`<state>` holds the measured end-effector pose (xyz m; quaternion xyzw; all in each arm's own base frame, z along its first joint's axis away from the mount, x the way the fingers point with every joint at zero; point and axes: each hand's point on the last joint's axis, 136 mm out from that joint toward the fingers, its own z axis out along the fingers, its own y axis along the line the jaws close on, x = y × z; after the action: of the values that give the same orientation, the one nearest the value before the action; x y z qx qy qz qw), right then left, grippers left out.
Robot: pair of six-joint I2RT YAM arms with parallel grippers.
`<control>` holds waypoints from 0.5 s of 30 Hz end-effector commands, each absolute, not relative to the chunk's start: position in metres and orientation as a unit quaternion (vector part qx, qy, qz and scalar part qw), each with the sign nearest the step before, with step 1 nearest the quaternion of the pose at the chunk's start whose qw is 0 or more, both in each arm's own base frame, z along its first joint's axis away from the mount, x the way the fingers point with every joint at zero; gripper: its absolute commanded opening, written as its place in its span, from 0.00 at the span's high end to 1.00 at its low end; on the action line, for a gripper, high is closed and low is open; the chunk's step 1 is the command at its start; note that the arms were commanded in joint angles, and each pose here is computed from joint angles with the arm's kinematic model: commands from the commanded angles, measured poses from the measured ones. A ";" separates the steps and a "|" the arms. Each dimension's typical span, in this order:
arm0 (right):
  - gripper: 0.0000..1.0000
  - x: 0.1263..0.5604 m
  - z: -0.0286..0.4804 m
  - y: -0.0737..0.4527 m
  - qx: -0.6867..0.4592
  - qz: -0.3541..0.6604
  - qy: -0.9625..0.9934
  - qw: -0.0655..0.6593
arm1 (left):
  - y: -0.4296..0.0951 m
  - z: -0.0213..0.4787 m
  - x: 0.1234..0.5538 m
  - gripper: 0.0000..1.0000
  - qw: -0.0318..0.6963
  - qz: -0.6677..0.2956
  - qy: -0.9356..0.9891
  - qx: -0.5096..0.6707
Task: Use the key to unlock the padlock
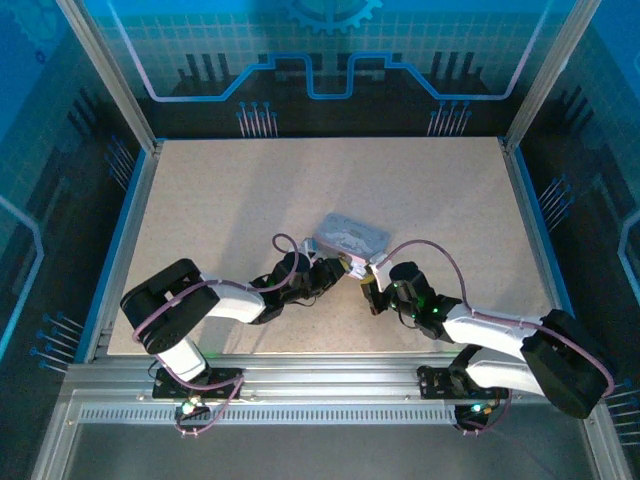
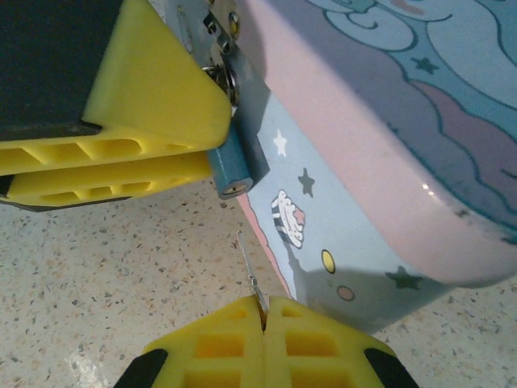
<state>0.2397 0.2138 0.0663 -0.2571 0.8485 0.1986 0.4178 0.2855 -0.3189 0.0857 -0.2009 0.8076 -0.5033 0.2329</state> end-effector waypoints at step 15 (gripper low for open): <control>1.00 0.259 0.073 0.206 -0.245 0.197 0.845 0.433 | -0.324 0.114 0.288 0.81 0.251 -0.532 0.784 -0.197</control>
<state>0.2506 0.2024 0.0621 -0.2399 0.8559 0.1886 0.4175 0.2844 -0.3195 0.0850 -0.2001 0.8086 -0.5023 0.2320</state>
